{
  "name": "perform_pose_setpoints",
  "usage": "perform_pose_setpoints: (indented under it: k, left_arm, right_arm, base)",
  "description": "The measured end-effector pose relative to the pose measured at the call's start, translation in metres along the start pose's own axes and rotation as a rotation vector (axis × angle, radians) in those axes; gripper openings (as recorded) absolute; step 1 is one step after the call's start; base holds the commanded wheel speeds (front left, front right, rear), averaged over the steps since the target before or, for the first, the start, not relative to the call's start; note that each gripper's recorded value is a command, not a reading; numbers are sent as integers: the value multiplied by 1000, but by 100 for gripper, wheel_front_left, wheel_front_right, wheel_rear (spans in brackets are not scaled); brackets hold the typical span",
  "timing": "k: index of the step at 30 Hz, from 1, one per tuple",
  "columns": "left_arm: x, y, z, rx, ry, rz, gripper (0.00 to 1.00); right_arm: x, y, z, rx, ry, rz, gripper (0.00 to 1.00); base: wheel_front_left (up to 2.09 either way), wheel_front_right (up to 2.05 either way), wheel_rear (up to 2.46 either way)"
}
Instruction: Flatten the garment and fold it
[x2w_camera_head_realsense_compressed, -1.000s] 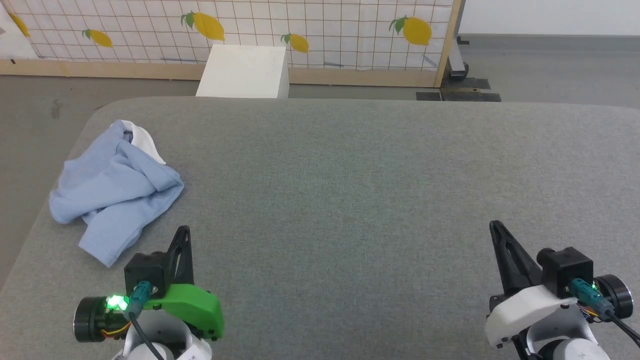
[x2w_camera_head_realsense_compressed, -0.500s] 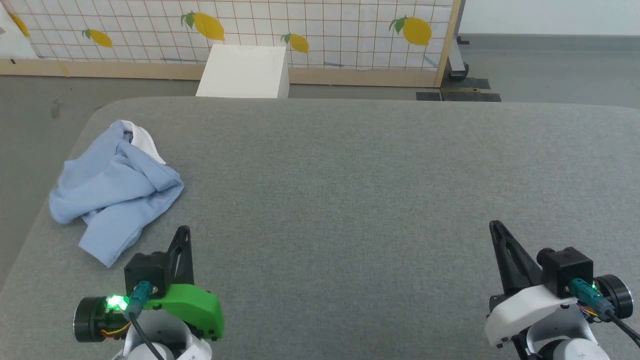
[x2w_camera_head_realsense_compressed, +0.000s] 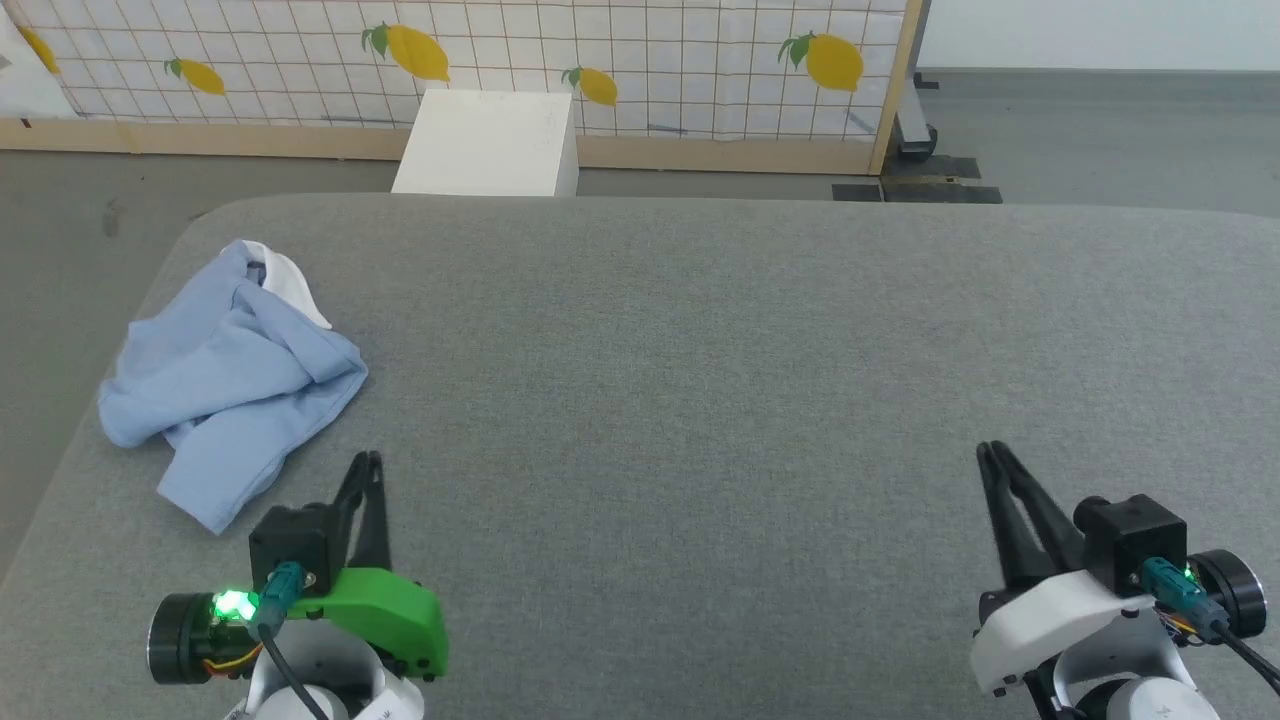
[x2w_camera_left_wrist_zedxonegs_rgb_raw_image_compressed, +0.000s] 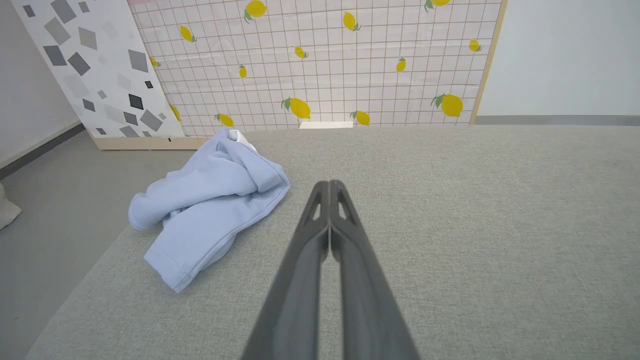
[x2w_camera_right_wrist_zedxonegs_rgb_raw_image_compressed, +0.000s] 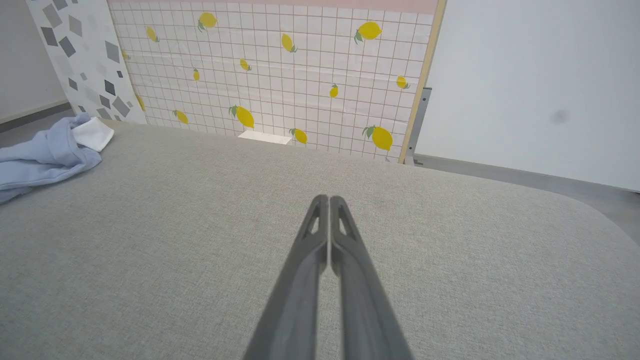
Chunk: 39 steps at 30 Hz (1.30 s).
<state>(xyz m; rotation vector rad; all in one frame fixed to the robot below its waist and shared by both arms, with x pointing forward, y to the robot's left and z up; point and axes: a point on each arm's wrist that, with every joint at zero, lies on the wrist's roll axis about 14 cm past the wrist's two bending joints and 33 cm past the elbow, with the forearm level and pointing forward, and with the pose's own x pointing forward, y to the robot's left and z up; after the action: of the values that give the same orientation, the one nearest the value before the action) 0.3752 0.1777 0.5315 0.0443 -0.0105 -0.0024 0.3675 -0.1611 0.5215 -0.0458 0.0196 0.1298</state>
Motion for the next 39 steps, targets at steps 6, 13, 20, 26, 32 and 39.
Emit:
perform_pose_setpoints:
  k: [6, 13, 20, 26, 32, 39]
  left_arm:
    - [0, -1, 0, 0, 0, -3, 100]
    - [0, -1, 0, 0, 0, -4, 100]
    - [0, -2, 0, -1, 1, -6, 100]
    - [1, -3, -1, -5, 3, -9, 100]
    - [1, -4, -1, -7, 3, -13, 100]
    - [2, -6, -2, -7, 4, -19, 100]
  right_arm:
    - [0, 0, 0, 0, 0, -1, 100]
    - [0, -1, 0, -1, 1, -2, 100]
    - [0, -2, 0, -1, -3, -4, 100]
    - [0, -2, 1, -1, -8, -4, 100]
    - [0, -1, 0, -3, -7, -1, 100]
    - [-1, -2, 1, -4, -12, -2, 100]
  base:
    - [0, 0, 0]
    - [0, 0, 0]
    - [0, 0, 0]
    - [0, 0, 0]
    - [0, 0, 0]
    - [0, 0, 0]
